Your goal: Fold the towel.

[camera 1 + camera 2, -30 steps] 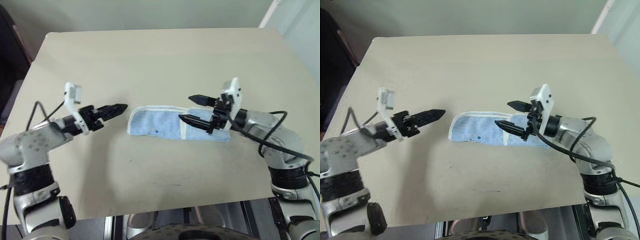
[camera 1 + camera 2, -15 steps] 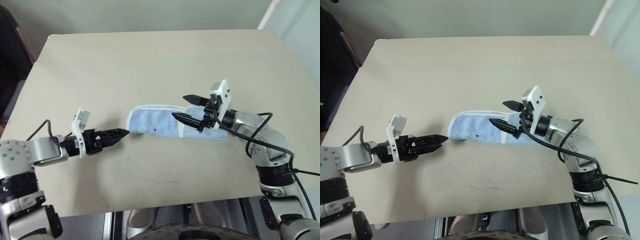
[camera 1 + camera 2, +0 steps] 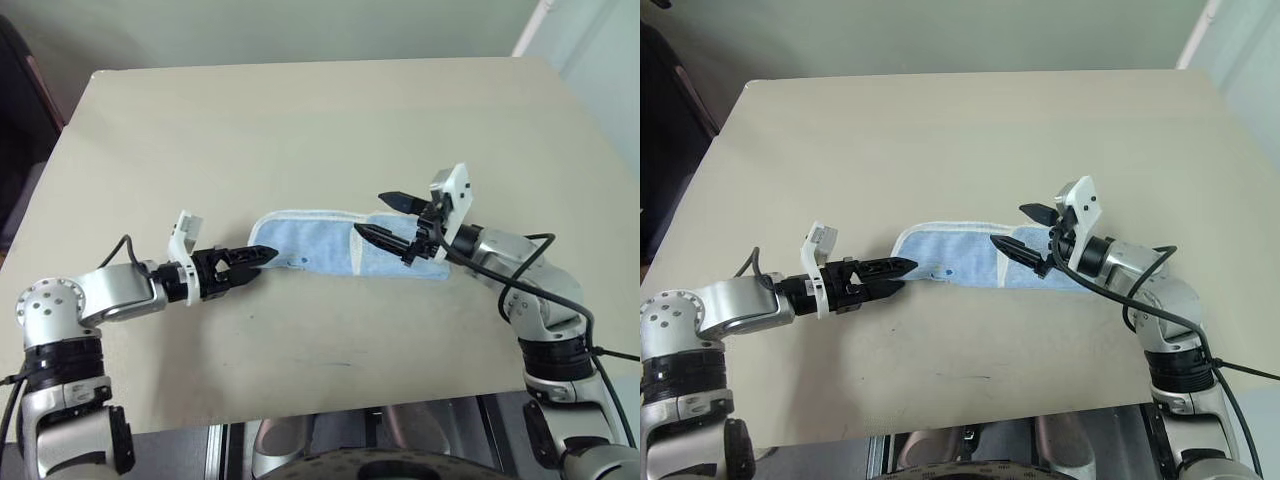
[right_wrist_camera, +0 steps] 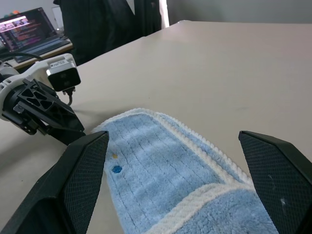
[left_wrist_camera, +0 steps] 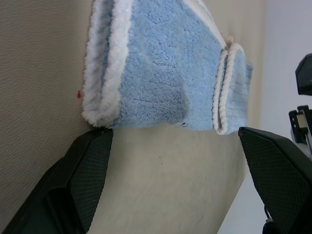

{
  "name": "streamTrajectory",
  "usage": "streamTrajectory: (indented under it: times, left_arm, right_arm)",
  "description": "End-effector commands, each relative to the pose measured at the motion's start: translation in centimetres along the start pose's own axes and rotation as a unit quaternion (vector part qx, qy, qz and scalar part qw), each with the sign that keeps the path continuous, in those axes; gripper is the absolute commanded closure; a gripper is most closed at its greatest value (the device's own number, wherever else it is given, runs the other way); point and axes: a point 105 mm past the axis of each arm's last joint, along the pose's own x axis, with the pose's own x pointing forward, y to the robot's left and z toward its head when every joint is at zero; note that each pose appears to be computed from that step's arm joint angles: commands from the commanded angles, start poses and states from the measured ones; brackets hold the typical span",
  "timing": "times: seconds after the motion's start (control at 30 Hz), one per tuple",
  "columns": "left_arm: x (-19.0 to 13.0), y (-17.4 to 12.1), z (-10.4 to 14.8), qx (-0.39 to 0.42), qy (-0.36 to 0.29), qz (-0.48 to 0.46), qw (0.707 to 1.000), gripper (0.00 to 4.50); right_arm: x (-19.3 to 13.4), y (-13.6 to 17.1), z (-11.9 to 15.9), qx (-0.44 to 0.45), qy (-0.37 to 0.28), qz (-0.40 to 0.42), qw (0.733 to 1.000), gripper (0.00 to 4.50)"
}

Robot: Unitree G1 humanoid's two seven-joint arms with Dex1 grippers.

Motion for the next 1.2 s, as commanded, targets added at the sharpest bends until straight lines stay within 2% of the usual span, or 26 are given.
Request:
streamTrajectory:
  times: [0.03,0.13,0.23,0.6,0.93,1.07,1.2]
  left_arm:
    - [-0.6,0.2,0.7,-0.014,-0.019,0.011,1.0,0.03]
    - [-0.1,0.2,1.1,-0.025,-0.035,0.013,0.999,0.03]
    - [0.1,-0.1,1.1,-0.026,-0.042,0.007,0.999,0.6]
    - [0.3,0.1,1.3,-0.033,-0.054,0.006,0.998,4.48]
    - [-0.2,-1.3,1.9,-0.005,-0.047,-0.027,0.999,4.48]
    - [-0.2,-3.3,2.9,0.03,-0.044,-0.067,0.996,4.48]
    - [-0.2,-6.2,3.0,0.08,-0.015,-0.133,0.988,4.48]
  right_arm:
    - [-0.4,0.2,1.2,-0.016,-0.019,-0.004,1.0,0.0]
    - [-0.2,0.0,1.4,-0.02,-0.024,-0.01,0.999,0.0]
    - [-0.3,-0.1,1.5,-0.021,-0.024,-0.012,0.999,0.0]
    - [-0.4,-0.3,1.4,-0.025,-0.021,-0.016,0.999,0.0]
    - [-0.8,0.0,1.4,-0.024,-0.02,-0.017,0.999,0.0]
    - [-1.5,0.2,2.0,-0.022,-0.03,-0.02,0.999,0.0]
    - [-2.7,0.8,3.1,-0.015,-0.043,-0.014,0.999,0.0]
